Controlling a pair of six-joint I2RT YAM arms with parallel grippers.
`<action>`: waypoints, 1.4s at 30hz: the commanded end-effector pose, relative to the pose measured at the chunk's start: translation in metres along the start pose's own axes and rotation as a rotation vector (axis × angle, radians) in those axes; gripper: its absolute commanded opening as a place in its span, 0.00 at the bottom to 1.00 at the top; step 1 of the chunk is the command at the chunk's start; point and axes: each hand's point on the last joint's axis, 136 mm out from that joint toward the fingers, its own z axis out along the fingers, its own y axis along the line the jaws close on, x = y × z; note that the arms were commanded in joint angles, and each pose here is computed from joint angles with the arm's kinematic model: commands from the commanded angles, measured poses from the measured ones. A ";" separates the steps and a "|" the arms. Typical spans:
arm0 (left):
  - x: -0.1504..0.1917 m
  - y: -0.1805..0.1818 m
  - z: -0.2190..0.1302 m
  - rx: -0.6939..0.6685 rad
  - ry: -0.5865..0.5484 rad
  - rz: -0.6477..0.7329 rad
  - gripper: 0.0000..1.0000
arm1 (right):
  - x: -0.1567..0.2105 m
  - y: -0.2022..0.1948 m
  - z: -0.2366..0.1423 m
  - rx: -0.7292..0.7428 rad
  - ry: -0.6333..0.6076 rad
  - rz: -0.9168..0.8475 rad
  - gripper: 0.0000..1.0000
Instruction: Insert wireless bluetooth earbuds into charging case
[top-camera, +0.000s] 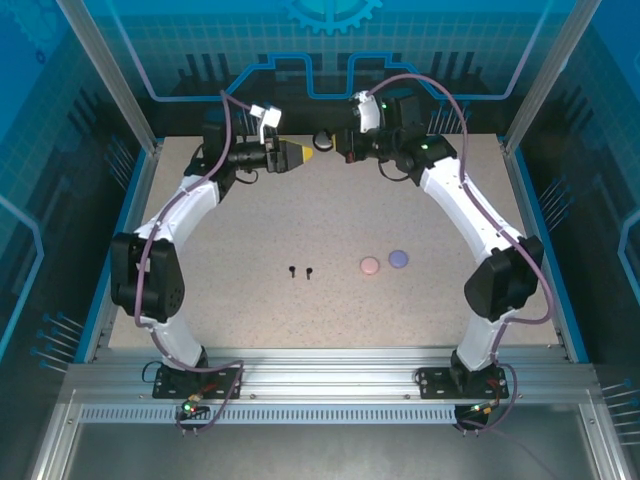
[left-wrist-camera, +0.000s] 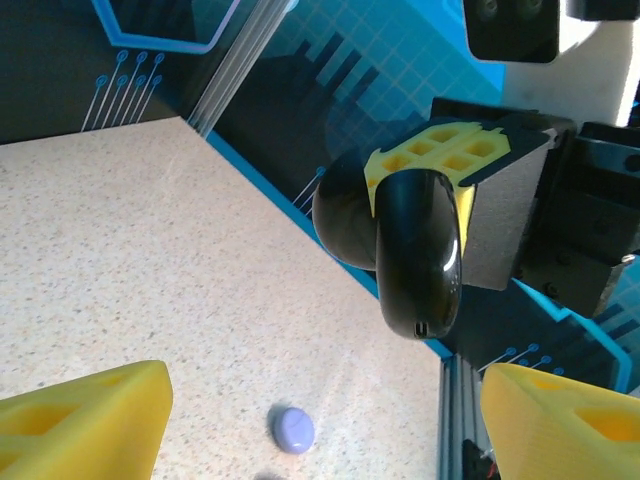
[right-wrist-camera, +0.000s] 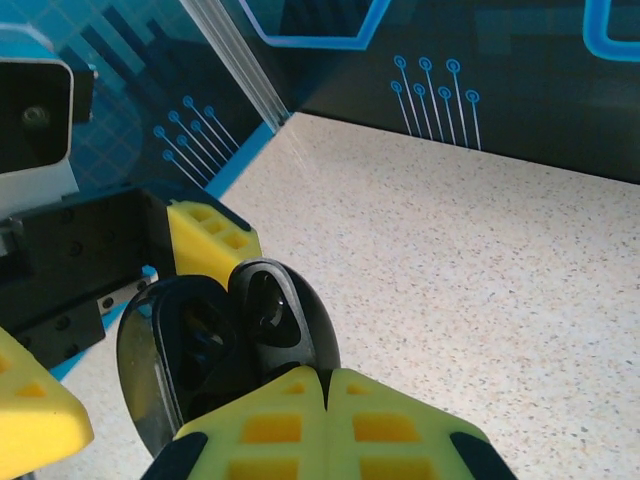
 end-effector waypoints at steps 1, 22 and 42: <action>0.010 0.017 0.004 -0.031 0.067 0.006 0.82 | 0.012 -0.016 0.009 0.026 0.079 -0.067 0.00; 0.009 0.057 0.027 0.046 0.194 -0.043 0.80 | 0.040 -0.062 0.060 -0.022 0.158 -0.065 0.00; 0.023 0.055 0.030 0.146 0.234 -0.084 0.61 | 0.037 -0.051 0.068 -0.110 0.189 -0.091 0.00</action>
